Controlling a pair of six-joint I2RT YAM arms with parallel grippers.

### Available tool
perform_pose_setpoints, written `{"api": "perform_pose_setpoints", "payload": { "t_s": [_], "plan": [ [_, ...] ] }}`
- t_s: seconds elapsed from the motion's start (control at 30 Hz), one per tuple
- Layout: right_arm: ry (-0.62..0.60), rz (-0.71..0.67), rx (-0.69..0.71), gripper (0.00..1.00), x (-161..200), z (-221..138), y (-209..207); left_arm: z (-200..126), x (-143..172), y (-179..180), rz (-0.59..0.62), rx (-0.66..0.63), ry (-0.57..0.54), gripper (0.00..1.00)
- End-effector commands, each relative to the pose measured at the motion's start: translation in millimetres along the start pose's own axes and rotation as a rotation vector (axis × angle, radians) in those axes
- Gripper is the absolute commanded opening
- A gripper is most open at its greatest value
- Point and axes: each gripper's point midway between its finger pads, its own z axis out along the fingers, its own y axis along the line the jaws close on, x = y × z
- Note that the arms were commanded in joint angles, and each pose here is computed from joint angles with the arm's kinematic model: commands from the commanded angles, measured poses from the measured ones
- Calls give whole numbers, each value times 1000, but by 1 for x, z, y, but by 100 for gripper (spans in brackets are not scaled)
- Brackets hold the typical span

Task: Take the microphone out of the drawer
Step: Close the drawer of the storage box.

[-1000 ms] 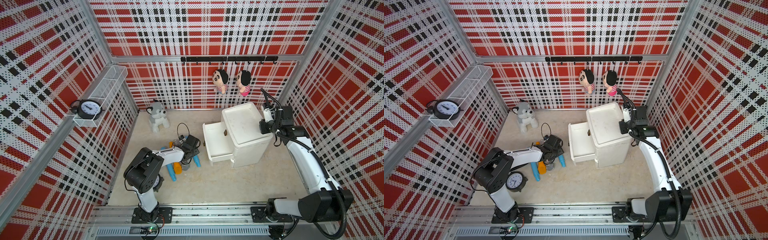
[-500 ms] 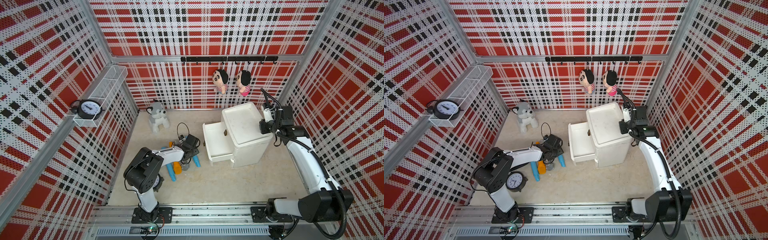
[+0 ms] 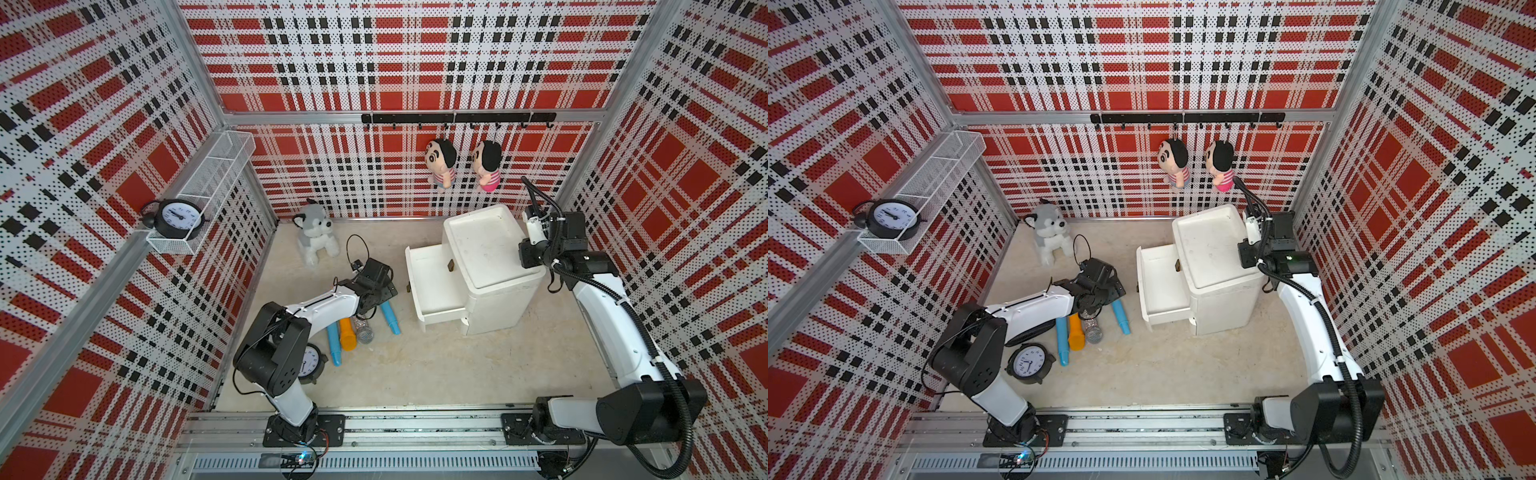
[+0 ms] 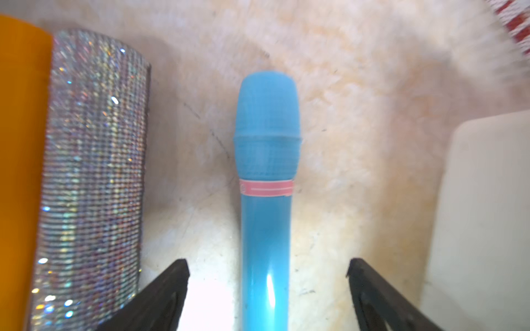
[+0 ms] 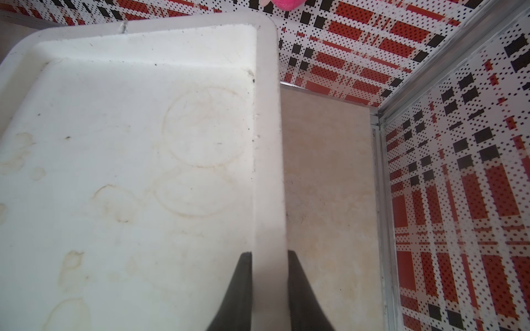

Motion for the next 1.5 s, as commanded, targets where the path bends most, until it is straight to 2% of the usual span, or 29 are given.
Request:
{"api": "perform_pose_setpoints", "payload": {
  "t_s": [0.0, 0.13, 0.33, 0.6, 0.83, 1.3, 1.47],
  "plan": [
    [-189, -31, 73, 0, -49, -14, -16, -20, -24, -29, 18, 122, -38, 91],
    [-192, -30, 72, 0, -50, -14, -16, -27, -31, -52, 37, 238, -31, 93],
    [-191, -31, 72, 0, -49, -15, -16, -14, -23, -64, 69, 248, 8, 99],
    [-191, -30, 73, 0, -49, -15, -17, -1, -6, -78, 61, 308, 67, 98],
    [-191, -31, 71, 0, -50, -15, -16, 2, 4, -86, 102, 272, 85, 98],
    [-188, -27, 68, 0, -49, -15, -15, -35, 29, -158, 172, 448, 156, 98],
    [-180, -12, 89, 0, -48, -14, -20, -36, 38, -158, 191, 425, 183, 98]
  ]
}}
